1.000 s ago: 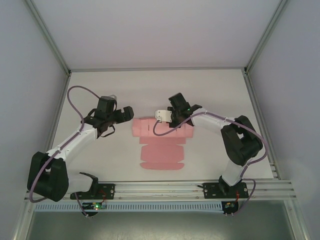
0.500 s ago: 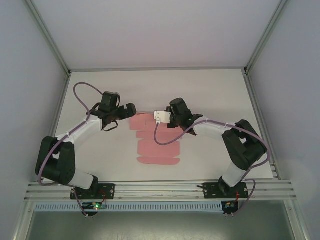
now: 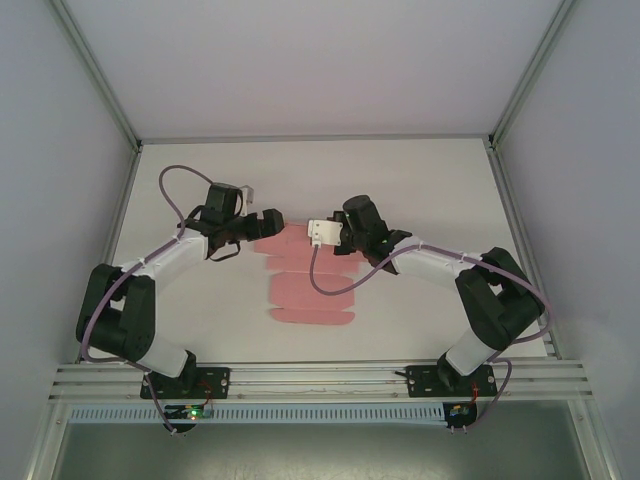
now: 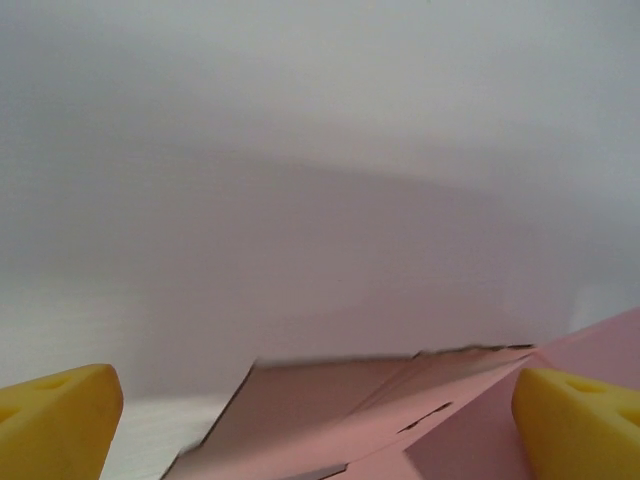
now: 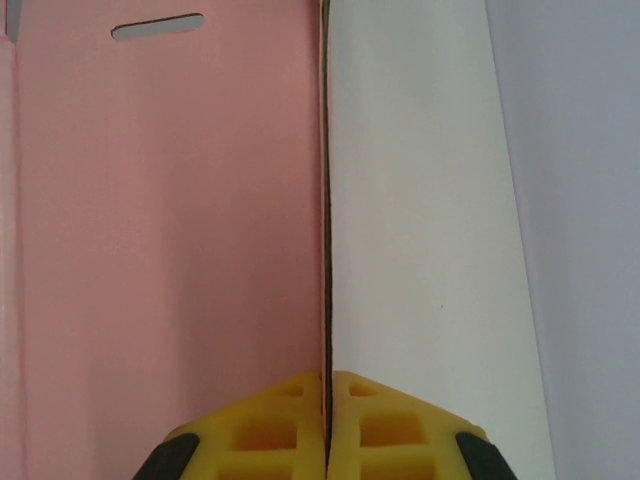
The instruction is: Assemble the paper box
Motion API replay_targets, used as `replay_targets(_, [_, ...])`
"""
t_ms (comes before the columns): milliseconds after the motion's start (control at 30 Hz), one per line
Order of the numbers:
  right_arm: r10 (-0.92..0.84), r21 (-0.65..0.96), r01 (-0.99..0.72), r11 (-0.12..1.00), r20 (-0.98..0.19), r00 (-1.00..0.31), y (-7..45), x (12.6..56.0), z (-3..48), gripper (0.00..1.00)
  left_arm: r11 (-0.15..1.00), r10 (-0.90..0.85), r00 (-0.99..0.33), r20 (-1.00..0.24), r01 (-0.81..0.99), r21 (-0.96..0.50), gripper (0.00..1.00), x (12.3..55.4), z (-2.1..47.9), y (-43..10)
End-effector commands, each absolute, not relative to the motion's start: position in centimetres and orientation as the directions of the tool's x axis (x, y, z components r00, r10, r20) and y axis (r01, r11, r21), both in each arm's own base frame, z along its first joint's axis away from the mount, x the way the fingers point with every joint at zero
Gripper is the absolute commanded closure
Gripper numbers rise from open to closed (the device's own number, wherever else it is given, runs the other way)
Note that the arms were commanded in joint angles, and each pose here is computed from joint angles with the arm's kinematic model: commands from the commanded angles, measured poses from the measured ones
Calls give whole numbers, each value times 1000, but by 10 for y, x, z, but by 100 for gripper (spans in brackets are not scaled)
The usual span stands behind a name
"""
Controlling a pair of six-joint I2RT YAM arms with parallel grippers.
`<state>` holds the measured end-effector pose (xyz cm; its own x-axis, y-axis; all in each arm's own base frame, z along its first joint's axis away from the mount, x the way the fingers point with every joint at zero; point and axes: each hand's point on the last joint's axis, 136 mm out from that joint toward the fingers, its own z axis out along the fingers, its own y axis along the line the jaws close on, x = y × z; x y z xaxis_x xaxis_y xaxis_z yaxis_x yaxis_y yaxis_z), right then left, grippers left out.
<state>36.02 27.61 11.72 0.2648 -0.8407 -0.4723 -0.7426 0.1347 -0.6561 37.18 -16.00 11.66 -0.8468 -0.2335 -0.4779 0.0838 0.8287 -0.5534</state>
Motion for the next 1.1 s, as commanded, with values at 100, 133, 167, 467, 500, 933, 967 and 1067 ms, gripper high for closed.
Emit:
replay_targets(100, [-805, -659, -736, 155, -516, 292, 295, 356, 134, 98, 861, -105, -847, -520, 184, -473, 0, 371, 114, -178])
replay_targets(133, [-804, -660, -735, 160, -519, 291, 296, 356, 135, 98, 872, -90, -846, -525, 188, -452, 0, 370, 112, -178])
replay_targets(167, [-799, -658, -734, 167, -527, 290, 297, 356, 137, 98, 881, -77, -844, -531, 192, -432, 0, 370, 111, -179])
replay_targets(467, [-735, -600, -772, 210, -617, 279, 302, 344, 148, 97, 896, -95, -801, -590, 190, -401, 0, 380, 112, -189])
replay_targets(500, [-726, -587, -777, 228, -634, 266, 300, 345, 149, 97, 877, -115, -785, -609, 208, -434, 0, 380, 117, -194])
replay_targets(933, [-586, -489, -777, 396, -786, 197, 270, 354, 174, 98, 852, -315, -610, -727, 155, -499, 0, 369, 158, -167])
replay_targets(967, [-590, -501, -770, 396, -781, 204, 267, 354, 173, 97, 854, -314, -609, -728, 154, -497, 0, 366, 161, -166])
replay_targets(1067, [-620, -521, -750, 408, -761, 190, 256, 356, 169, 98, 852, -298, -609, -735, 177, -493, 0, 357, 173, -165])
